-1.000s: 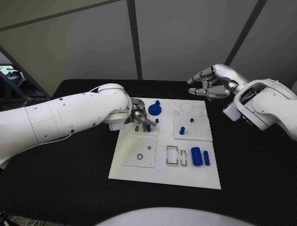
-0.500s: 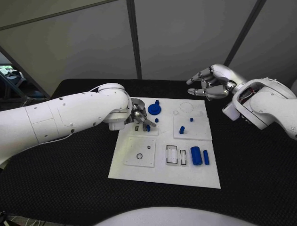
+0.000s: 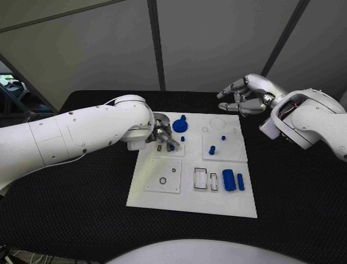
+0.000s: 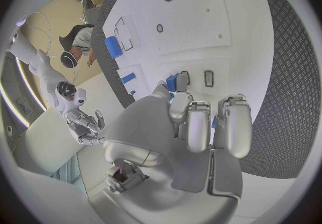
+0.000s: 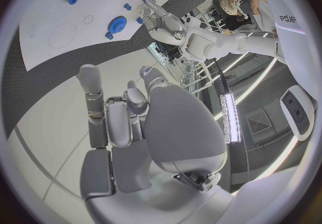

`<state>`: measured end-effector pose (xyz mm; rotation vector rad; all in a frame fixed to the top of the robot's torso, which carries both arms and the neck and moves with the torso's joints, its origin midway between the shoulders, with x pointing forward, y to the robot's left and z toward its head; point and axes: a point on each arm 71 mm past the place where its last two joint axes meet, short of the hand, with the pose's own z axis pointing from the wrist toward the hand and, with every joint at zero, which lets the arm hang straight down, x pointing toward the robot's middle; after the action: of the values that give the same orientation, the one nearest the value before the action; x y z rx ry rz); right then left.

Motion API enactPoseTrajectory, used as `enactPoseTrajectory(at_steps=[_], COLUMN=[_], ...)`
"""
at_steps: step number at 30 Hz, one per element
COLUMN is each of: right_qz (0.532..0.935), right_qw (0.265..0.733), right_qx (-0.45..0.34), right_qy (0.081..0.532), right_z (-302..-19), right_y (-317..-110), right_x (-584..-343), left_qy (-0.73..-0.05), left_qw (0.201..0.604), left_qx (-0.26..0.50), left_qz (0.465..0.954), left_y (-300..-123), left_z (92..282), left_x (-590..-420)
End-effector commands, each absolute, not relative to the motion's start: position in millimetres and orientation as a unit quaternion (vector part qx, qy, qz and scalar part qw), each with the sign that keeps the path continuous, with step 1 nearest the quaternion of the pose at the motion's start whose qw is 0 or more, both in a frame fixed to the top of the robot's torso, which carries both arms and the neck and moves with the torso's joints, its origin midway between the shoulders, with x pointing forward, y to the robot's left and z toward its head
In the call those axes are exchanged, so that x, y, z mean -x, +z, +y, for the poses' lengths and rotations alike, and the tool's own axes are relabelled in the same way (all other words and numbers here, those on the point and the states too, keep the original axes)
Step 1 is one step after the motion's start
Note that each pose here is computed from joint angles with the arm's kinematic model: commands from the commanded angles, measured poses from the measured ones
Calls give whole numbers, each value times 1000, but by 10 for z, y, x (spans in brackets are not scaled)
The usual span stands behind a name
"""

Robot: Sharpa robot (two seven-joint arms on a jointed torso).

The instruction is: Assemble the parts on the task board

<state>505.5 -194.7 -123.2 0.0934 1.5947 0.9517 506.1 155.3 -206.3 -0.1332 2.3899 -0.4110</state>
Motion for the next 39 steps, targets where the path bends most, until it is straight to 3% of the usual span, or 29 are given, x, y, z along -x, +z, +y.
enactPoseTrajectory(at_steps=[1, 18, 33, 39], right_qz=[691, 699, 700, 698], right_qw=[595, 587, 588, 591], right_qx=[-35, -32, -34, -36], right_qy=[410, 407, 404, 402], right_z=[-1937, -1948, -1976, -2001], right_y=[-1227, -1250, -1257, -1252], right_x=[-5056, -5068, -5077, -5077], left_qy=[-162, -179, -189, -176], left_qw=[349, 347, 386, 419], left_qx=[52, 101, 145, 133], left_qz=[921, 915, 891, 881], left_y=[-2067, -2054, -1976, -1978], left_z=[1554, 1653, 1771, 1794], left_x=[-5060, -5045, -4976, -4962])
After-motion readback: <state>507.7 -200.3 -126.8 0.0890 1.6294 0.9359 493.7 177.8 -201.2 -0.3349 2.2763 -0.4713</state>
